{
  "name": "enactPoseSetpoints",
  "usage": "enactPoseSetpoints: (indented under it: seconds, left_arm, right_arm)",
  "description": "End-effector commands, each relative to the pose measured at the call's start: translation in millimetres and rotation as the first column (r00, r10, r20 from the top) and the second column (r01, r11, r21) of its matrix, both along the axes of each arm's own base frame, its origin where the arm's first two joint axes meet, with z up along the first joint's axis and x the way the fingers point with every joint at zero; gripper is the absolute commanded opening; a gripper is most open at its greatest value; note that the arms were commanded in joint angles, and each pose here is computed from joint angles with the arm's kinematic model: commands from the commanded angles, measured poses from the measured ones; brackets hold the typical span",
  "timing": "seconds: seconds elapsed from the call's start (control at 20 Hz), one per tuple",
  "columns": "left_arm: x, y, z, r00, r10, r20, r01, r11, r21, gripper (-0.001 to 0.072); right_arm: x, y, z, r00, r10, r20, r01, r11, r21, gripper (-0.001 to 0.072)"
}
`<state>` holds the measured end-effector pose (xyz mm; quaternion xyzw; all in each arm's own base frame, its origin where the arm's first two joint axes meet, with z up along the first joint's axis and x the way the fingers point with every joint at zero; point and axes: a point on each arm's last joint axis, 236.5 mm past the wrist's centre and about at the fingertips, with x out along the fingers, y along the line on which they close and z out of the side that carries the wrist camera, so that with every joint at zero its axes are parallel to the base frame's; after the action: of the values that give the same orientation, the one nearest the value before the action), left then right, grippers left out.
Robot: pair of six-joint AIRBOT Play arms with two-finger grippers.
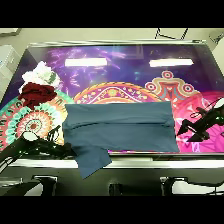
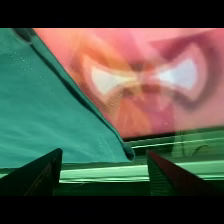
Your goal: Fold the clothes and pants, and hang the long-sleeved shirts on hangers.
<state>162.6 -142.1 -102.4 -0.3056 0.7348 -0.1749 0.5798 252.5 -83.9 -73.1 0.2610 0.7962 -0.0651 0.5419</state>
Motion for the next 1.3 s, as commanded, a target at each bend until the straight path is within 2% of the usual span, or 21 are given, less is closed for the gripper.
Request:
enactPoseSetpoints:
  seconds: [0.0,0.15,0.25,0.35,0.4,0.45,0.5,0.6,0.7,0.85,0.95,1.1,1.25]
  left_arm:
    - [1.0,-5.0,-0.8,1.000,0.012,0.005,-0.012,1.000,-0.005,0.0017]
    - [1.0,-5.1,-0.4,1.000,0.009,0.008,-0.009,1.000,-0.006,0.0018]
    - [2.6,-4.5,0.2,1.000,0.007,0.013,-0.007,1.000,-0.004,0.0017]
    - [6.3,-4.4,2.7,1.000,0.006,0.026,-0.006,1.000,-0.003,0.0017]
    - [9.2,-4.2,4.7,0.999,0.006,0.037,-0.006,1.000,-0.003,0.0018]
    - [11.9,-3.6,6.5,0.999,0.005,0.049,-0.005,1.000,0.000,0.0017]
    - [14.8,-2.1,9.3,0.998,-0.001,0.063,0.001,1.000,0.005,0.0017]
    - [27.5,8.7,20.4,0.994,-0.016,0.104,0.013,1.000,0.027,0.0017]
    - [53.5,25.1,45.4,0.986,-0.017,0.168,0.010,0.999,0.043,0.0016]
    - [115.3,42.9,86.1,0.946,0.036,0.323,-0.063,0.995,0.073,0.0016]
    - [161.4,48.7,103.5,0.911,0.066,0.408,-0.111,0.990,0.088,0.0016]
    - [219.7,43.6,109.8,0.897,0.033,0.440,-0.081,0.993,0.090,0.0016]
    - [270.2,35.5,96.7,0.906,0.011,0.423,-0.052,0.995,0.084,0.0017]
  right_arm:
    - [-18.8,11.9,-20.6,0.999,-0.009,-0.040,0.010,1.000,0.026,0.0609]
    - [-40.8,37.5,-38.2,0.998,0.031,-0.052,-0.024,0.992,0.125,0.0610]
    - [-43.8,41.8,-47.1,0.999,0.022,-0.044,-0.016,0.992,0.128,0.0607]
    - [-32.8,42.0,-53.2,1.000,-0.006,0.002,0.006,0.993,0.117,0.0505]
    - [-26.3,45.1,-53.4,0.999,-0.026,0.023,0.023,0.992,0.126,0.0421]
    - [-23.9,49.2,-51.8,0.999,-0.037,0.029,0.032,0.989,0.144,0.0280]
    - [-24.5,55.0,-48.0,0.999,-0.032,0.028,0.027,0.984,0.175,0.0049]
    - [-26.3,59.2,-38.1,0.999,0.001,0.036,-0.008,0.978,0.208,0.0039]
    - [-11.0,51.3,-21.3,0.995,0.017,0.099,-0.035,0.983,0.183,0.0036]
    - [43.6,39.4,16.0,0.969,-0.058,0.241,0.025,0.990,0.138,0.0034]
    - [85.4,33.9,29.4,0.936,-0.035,0.350,0.014,0.998,0.061,0.0035]
    - [150.2,42.3,33.3,0.880,-0.018,0.474,0.027,1.000,-0.011,0.0036]
    - [182.3,51.4,13.6,0.882,-0.029,0.471,0.040,0.999,-0.014,0.0038]
